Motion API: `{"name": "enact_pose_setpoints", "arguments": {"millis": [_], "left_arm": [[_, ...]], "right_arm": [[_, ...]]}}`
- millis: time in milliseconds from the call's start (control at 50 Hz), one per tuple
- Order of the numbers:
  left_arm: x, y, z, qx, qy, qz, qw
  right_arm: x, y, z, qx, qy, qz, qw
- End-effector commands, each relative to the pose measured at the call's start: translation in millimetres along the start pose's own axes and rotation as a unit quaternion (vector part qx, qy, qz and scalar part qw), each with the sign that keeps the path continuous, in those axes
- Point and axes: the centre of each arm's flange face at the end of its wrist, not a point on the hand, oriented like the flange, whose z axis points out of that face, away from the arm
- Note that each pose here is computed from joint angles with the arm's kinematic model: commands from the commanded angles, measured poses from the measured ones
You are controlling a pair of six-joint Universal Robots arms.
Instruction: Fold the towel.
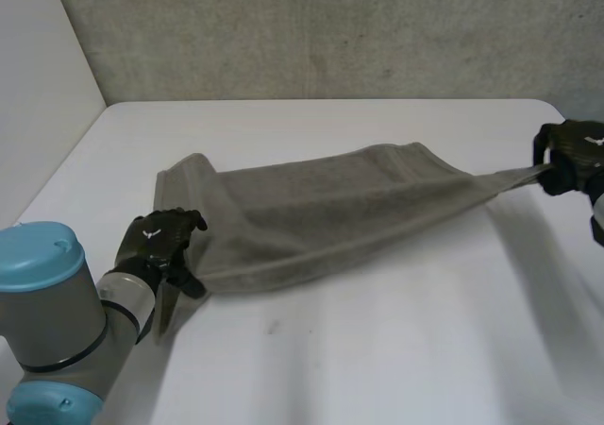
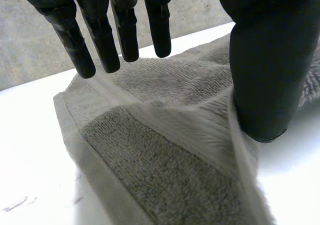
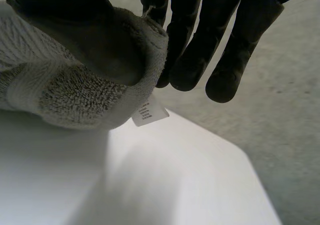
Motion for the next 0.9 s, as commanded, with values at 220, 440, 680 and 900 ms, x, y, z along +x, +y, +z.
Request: {"name": "enact_pose_setpoints", "arguments": {"millis": [220,440,680,900], "left_arm": [[13,11,-13,-0.041,0.022,0.010,0.999],[20,21,-23,-0.094,0.035,0.016,0.995],[16,4,-33,-0.106,0.029,0.062,0.992],[1,-79,-80,0.009,0.002,0.125,0.992]], "right_arm": [[23,-7,2,0.010,0.045,0.001,0.999],[23,-7,1,0.010,0.045,0.000,0.999],[24,-17,2,0.019,0.042,-0.011,0.999],[4,-54,-50,-0.015,-0.023,-0.107,0.994]]}}
